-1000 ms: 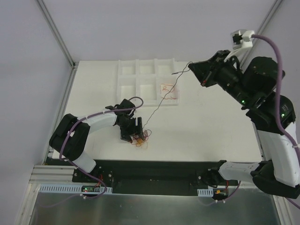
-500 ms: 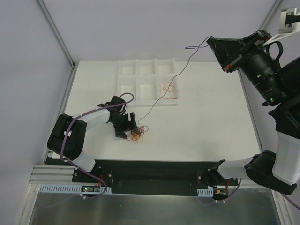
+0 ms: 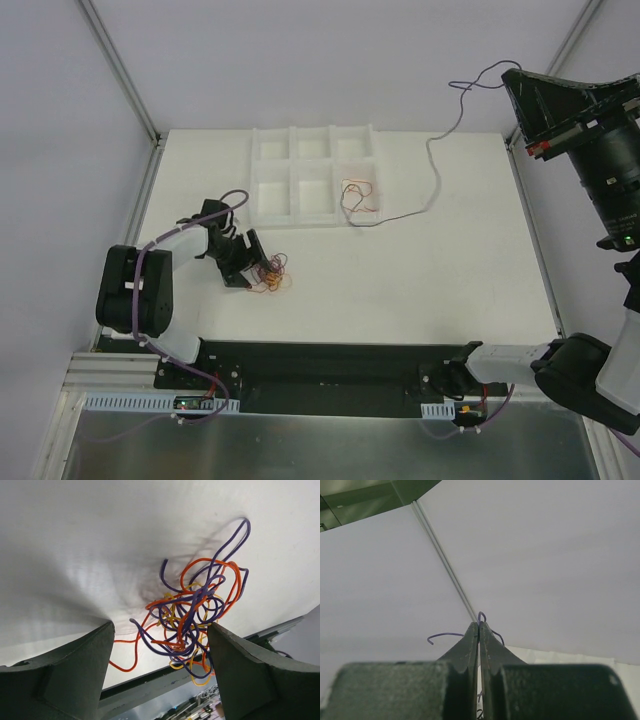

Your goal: Untangle the cables

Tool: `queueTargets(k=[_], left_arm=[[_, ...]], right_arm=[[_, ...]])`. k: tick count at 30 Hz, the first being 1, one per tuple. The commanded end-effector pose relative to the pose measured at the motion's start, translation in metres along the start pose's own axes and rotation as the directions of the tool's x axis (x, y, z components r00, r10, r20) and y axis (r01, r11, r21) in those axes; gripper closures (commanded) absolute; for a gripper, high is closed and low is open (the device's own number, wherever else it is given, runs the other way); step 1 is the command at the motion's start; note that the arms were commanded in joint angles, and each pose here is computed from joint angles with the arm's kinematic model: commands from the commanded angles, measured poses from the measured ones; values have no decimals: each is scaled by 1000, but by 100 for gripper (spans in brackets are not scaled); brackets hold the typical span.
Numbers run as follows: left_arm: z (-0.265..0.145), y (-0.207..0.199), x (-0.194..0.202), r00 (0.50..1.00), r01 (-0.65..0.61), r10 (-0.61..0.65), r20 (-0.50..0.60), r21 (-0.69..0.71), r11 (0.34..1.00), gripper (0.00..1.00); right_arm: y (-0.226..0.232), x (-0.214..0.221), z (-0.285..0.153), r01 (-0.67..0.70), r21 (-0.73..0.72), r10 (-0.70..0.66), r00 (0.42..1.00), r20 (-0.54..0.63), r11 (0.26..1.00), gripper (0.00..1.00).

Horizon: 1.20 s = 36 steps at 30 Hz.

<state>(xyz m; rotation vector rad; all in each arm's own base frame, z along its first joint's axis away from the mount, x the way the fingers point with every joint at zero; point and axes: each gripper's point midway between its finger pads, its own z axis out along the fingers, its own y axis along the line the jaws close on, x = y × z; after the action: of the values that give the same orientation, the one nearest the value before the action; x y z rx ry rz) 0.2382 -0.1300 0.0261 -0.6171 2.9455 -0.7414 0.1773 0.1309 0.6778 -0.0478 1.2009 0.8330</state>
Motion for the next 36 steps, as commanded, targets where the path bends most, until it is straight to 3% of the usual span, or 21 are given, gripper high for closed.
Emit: queueTargets(k=[1, 4, 8, 12, 18, 27, 36], left_arm=[[-3, 54, -15, 999, 37, -30, 43, -159, 987, 23], [-13, 57, -28, 996, 71, -62, 67, -148, 986, 23], [-35, 57, -42, 989, 67, -43, 142, -171, 983, 23], [-66, 41, -51, 972, 42, -6, 237, -146, 988, 22], [-100, 13, -49, 949, -1, 19, 315, -60, 998, 20], [-103, -13, -19, 966, -30, 5, 259, 92, 995, 20], [-99, -21, 22, 970, -66, 28, 241, 152, 986, 18]], right_arm=[[-2, -32, -8, 24, 19, -26, 994, 104, 1000, 100], [-2, -27, -6, 28, 20, -29, 995, 91, 999, 100], [-10, 11, 1, 7, 40, -7, 1000, -10, 999, 100], [-19, 64, 3, -1, 52, 9, 988, -157, 999, 100], [-27, 100, 0, 6, 63, 10, 966, -257, 998, 100], [-22, 106, 66, 35, 62, -22, 981, -191, 997, 100], [-9, 105, 137, 34, 28, -32, 995, -91, 999, 100]])
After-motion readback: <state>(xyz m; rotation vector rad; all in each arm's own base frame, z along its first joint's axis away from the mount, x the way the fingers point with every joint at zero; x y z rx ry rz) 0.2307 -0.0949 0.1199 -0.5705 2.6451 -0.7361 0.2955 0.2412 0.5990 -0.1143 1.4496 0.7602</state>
